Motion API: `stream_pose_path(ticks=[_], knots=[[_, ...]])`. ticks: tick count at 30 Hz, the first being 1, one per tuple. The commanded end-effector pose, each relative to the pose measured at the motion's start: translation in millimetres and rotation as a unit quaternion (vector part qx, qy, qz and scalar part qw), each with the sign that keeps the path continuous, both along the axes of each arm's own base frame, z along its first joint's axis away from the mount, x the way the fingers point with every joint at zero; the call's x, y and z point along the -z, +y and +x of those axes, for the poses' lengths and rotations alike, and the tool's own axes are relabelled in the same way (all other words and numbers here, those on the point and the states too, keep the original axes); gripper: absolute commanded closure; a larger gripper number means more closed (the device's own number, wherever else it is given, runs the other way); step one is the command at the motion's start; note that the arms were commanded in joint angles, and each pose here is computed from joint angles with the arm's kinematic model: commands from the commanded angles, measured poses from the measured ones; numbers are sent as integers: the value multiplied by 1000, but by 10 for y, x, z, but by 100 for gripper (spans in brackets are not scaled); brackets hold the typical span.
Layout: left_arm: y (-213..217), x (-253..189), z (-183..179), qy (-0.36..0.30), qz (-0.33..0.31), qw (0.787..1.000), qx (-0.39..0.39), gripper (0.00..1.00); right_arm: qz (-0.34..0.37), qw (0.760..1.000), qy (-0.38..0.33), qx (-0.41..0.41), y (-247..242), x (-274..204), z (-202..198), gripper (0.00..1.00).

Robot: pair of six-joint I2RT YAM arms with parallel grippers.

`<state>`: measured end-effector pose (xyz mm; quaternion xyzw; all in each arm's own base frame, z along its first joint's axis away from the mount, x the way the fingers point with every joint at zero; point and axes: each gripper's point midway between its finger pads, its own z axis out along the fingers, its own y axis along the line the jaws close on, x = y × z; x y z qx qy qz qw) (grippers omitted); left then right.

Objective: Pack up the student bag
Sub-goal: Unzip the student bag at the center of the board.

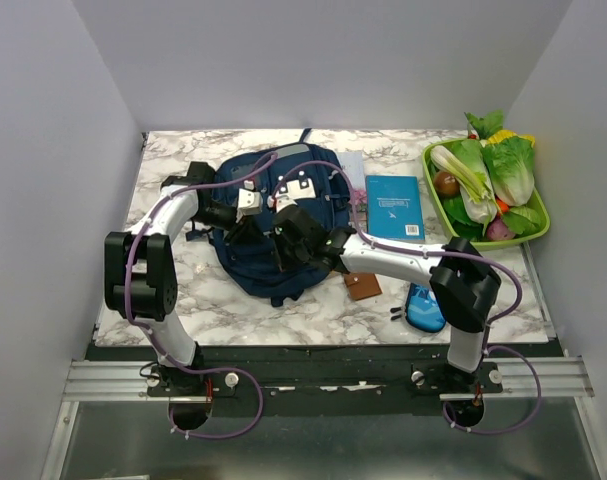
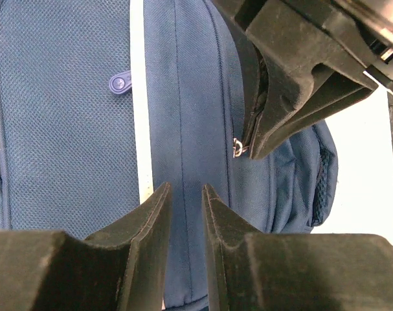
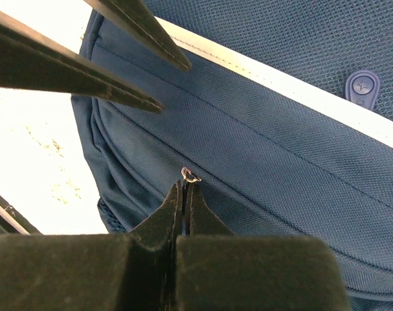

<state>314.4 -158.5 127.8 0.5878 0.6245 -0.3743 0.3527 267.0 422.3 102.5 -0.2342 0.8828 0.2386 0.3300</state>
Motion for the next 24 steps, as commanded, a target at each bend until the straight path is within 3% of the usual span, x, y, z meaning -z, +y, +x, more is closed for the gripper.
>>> stream_pose_path(ticks=[1,4,9,13,24], knots=[[154,-155,171,-30,-10,999,-14,67,-36,999,-1,26,-130,163,15,99],[558,-257,409,-73,19,996,-46,67,-37,999,7,39,-232,197,7,99],[1003,-87,389,-67,95,993,-38,67,-28,999,11,44,-215,192,10,99],[981,207,136,-58,128,990,-12,68,-21,999,9,44,-173,142,39,99],[751,543,208,-64,141,988,-23,68,-19,999,11,42,-135,94,37,99]])
